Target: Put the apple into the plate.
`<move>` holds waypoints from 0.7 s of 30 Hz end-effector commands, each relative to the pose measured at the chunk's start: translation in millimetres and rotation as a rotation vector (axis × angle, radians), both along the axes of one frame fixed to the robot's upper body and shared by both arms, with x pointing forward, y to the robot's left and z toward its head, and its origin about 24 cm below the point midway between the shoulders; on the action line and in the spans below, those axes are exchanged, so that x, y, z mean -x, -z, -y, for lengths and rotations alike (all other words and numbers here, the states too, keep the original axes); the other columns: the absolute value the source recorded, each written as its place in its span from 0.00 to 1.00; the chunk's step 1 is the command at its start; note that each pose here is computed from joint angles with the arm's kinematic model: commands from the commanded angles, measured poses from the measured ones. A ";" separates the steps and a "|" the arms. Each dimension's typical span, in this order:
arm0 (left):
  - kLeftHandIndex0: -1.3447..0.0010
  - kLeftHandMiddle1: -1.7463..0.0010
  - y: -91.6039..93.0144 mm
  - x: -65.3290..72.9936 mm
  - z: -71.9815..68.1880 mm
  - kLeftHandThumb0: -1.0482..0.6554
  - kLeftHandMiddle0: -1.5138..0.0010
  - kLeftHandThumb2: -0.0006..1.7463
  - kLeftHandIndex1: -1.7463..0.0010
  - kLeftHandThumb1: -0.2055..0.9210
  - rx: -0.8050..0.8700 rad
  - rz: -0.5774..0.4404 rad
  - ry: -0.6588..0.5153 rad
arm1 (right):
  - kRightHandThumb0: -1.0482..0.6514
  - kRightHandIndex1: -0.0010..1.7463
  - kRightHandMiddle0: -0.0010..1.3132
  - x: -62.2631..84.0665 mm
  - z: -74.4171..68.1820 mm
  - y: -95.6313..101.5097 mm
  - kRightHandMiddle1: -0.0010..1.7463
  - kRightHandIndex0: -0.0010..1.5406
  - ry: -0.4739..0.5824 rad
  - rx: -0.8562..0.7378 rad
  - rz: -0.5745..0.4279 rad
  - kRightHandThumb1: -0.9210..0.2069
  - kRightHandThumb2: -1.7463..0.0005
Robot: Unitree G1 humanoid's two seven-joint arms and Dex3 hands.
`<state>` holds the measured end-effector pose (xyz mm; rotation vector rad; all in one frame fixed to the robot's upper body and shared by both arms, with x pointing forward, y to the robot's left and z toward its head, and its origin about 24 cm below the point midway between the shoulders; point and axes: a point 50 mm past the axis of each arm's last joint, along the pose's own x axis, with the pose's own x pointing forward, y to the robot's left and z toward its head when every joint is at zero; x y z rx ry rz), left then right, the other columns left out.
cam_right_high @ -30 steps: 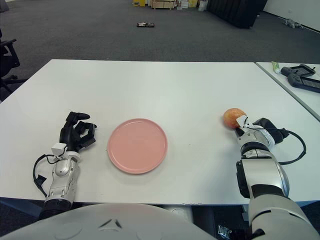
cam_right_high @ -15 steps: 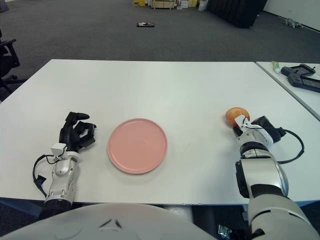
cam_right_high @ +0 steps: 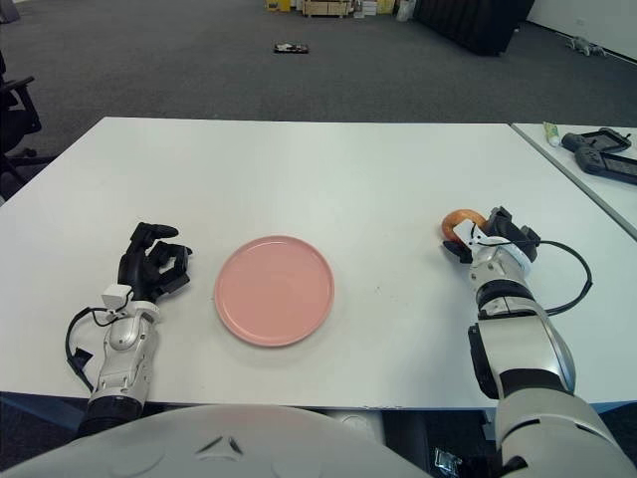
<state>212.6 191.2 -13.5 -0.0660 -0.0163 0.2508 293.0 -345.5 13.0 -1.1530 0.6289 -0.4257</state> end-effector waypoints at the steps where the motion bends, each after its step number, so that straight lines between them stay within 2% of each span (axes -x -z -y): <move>1: 0.72 0.13 2.1 -0.7 0.5 0.61 0.63 0.62 0.00 0.59 -0.009 -0.015 0.010 | 0.05 0.00 0.00 0.5 11.6 -11.6 0.00 0.00 -0.050 0.067 0.017 0.23 0.75; 9: 0.73 0.13 2.6 -0.4 1.7 0.61 0.63 0.62 0.00 0.59 -0.008 -0.010 0.012 | 0.01 0.00 0.00 -5.0 12.2 -22.1 0.00 0.00 -0.151 0.164 0.007 0.19 0.82; 21: 0.71 0.11 3.7 -0.8 1.7 0.61 0.64 0.64 0.00 0.57 -0.005 -0.015 0.010 | 0.01 0.00 0.00 -8.7 14.1 -31.5 0.00 0.00 -0.201 0.215 0.015 0.19 0.84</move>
